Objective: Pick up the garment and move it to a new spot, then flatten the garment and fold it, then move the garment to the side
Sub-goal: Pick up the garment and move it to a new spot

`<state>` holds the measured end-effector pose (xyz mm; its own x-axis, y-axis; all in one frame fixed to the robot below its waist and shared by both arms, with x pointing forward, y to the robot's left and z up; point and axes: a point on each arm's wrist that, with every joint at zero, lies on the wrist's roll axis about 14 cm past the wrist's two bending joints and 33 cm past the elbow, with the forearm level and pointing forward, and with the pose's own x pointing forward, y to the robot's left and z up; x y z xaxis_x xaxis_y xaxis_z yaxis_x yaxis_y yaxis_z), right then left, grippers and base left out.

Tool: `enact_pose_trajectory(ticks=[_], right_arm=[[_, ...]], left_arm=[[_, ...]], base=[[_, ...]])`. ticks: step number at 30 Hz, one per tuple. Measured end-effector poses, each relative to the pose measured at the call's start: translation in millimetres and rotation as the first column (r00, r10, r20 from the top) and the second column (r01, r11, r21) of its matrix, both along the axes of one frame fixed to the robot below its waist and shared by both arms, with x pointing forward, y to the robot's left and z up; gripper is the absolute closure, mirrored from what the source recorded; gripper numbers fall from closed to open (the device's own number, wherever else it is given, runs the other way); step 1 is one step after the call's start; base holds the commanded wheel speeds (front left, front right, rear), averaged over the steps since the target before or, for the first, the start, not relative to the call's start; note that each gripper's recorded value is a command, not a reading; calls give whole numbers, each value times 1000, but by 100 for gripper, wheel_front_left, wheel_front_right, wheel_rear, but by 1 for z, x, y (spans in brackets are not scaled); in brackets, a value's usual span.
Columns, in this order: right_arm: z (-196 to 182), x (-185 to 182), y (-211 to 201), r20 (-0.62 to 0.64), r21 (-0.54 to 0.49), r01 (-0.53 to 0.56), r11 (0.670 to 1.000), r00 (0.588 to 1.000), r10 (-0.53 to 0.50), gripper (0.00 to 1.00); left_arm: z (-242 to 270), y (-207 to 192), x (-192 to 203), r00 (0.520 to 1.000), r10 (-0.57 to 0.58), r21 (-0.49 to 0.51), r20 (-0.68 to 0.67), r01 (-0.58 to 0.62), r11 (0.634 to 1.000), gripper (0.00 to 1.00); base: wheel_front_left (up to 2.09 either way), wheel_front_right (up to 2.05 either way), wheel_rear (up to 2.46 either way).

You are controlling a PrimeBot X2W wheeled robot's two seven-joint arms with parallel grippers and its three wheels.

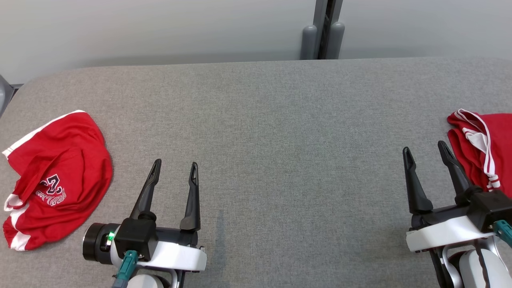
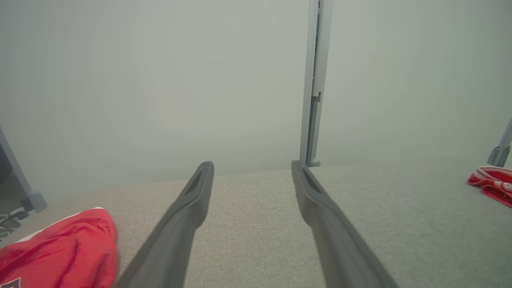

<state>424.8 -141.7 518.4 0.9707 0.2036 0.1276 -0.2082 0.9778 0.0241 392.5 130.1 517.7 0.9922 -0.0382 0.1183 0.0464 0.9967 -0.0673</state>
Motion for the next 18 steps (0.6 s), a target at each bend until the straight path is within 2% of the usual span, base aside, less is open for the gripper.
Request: enact_pose_trajectory(ticks=[7,18], right_arm=[[0,3,2,-1,14,-4,1000,1000,4,0],[-8,19,77,-9,55,-201,978,979,202,0]], left_arm=[[-1,-1,-1,1000,-5,1,-5,5,1000,0],[-6,47,-18,990,141,31,-28,-140,990,0]], base=[[0,0,0],[0,0,0]])
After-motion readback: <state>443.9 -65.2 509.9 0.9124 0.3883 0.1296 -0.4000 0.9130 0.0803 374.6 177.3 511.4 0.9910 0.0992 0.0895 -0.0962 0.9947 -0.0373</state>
